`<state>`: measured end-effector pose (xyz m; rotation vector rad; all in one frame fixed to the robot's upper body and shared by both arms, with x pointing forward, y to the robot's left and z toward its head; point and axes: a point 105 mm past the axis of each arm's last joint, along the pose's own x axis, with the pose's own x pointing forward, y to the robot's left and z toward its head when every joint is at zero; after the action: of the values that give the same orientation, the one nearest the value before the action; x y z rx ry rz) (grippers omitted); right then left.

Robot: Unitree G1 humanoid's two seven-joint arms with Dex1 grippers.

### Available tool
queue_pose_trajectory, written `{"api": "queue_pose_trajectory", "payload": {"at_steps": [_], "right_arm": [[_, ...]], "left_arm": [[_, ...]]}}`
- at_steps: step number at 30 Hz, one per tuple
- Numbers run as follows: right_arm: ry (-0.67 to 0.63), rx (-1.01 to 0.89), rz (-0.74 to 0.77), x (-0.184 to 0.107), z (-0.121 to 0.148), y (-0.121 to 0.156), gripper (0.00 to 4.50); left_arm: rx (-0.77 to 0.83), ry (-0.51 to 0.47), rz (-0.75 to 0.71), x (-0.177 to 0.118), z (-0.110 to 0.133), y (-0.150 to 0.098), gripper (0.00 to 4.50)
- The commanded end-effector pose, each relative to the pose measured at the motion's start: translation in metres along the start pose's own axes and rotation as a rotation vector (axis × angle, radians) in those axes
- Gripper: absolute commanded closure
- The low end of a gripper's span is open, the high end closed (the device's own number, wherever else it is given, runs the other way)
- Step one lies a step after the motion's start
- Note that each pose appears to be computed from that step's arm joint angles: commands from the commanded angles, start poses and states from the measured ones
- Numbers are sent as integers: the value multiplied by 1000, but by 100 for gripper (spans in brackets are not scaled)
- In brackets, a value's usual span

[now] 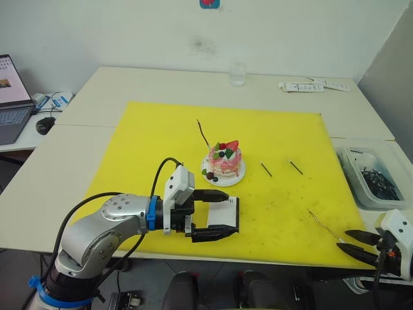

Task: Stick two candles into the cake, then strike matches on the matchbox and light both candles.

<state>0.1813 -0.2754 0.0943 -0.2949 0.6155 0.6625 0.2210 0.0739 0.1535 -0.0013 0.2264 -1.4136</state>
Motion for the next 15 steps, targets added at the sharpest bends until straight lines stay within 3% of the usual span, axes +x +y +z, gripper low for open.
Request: {"api": "queue_pose_trajectory", "payload": {"at_steps": [1,9,15], "right_arm": [[9,-95,-9,-9,20,-1,140],[365,-197,-33,-17,36,3,140],[488,-155,0,-7,36,4,140]], "left_arm": [[23,-19,-20,4,6,-6,0],[62,-7,-10,7,2,-9,0],[114,8,-25,12,-2,-16,0]]}}
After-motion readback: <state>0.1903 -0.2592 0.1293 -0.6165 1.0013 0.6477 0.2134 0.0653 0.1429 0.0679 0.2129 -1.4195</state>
